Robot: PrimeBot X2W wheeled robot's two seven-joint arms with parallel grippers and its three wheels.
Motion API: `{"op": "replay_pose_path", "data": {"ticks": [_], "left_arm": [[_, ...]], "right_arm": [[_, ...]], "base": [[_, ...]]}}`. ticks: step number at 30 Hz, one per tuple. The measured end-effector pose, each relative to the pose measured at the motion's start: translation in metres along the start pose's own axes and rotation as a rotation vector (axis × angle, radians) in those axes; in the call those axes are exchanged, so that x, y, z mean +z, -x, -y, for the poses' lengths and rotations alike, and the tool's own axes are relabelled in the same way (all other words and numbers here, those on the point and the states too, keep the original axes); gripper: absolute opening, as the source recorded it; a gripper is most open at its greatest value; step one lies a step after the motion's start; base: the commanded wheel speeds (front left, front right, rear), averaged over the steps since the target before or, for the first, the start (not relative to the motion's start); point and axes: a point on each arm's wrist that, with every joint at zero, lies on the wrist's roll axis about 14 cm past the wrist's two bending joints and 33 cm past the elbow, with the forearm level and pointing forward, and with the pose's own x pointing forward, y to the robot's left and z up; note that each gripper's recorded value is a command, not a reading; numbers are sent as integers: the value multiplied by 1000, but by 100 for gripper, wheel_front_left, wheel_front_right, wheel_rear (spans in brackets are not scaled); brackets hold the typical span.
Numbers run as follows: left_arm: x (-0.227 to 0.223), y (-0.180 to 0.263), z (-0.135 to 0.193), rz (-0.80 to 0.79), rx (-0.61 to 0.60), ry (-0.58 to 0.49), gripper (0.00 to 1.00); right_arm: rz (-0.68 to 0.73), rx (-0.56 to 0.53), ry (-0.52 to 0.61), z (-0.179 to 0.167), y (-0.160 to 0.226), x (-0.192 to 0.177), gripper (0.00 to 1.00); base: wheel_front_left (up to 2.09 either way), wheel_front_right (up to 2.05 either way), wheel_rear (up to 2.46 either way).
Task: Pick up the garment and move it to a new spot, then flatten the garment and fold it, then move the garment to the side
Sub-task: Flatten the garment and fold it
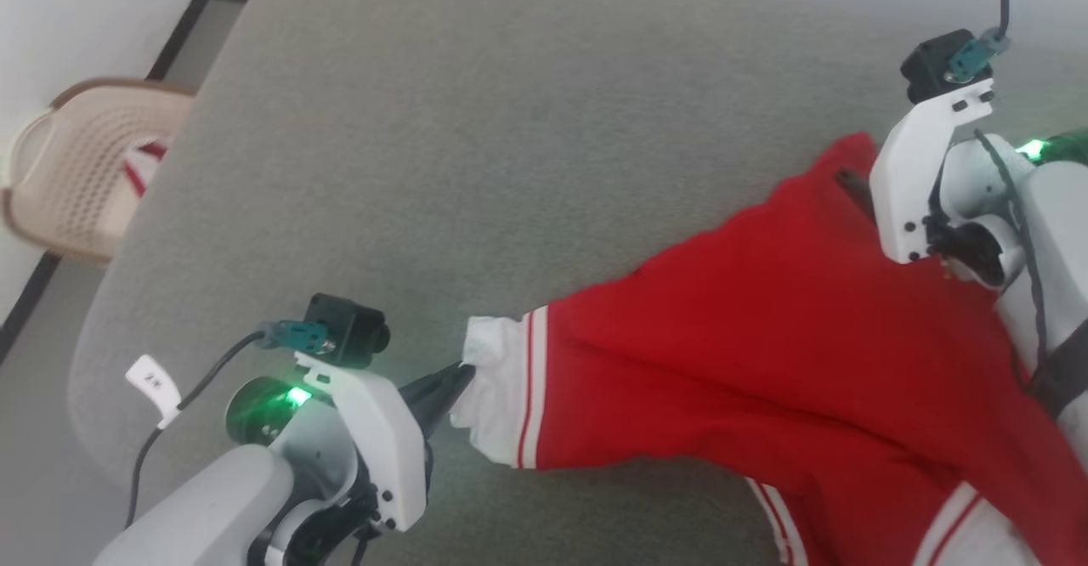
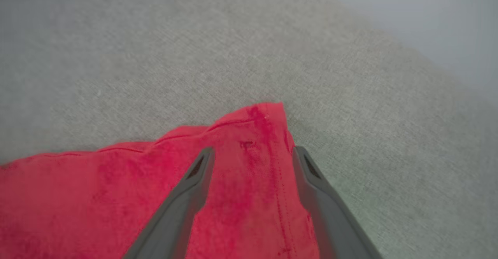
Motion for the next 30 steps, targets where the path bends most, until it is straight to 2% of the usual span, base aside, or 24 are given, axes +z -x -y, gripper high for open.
{"op": "replay_pose_path", "data": {"ticks": [9, 10, 11, 14, 20, 24, 30], "left_arm": [[-11, -5, -16, -24, 42, 29, 0], [-12, -6, -17, -26, 44, 32, 0], [-13, -7, -18, -27, 47, 35, 0], [-14, -9, -21, -32, 54, 37, 0], [1, -11, -29, -9, 65, 9, 0], [36, -7, -40, 37, 89, -53, 0], [110, 1, -40, 119, 104, -208, 0]], "right_arm": [[-281, -14, 53, 9, -40, -45, 100], [-307, -9, 40, 9, -42, -50, 45], [-327, -4, 29, 9, -43, -52, 0], [-345, 18, 12, 5, -45, -55, 0], [-256, 9, 46, 9, -37, -41, 0], [-179, -15, 54, 20, -20, -26, 0], [-31, -74, 86, 40, 23, 15, 0]], "base": [[0, 0, 0], [0, 0, 0], [0, 0, 0], [0, 0, 0], [0, 0, 0], [0, 0, 0], [0, 0, 0]]}}
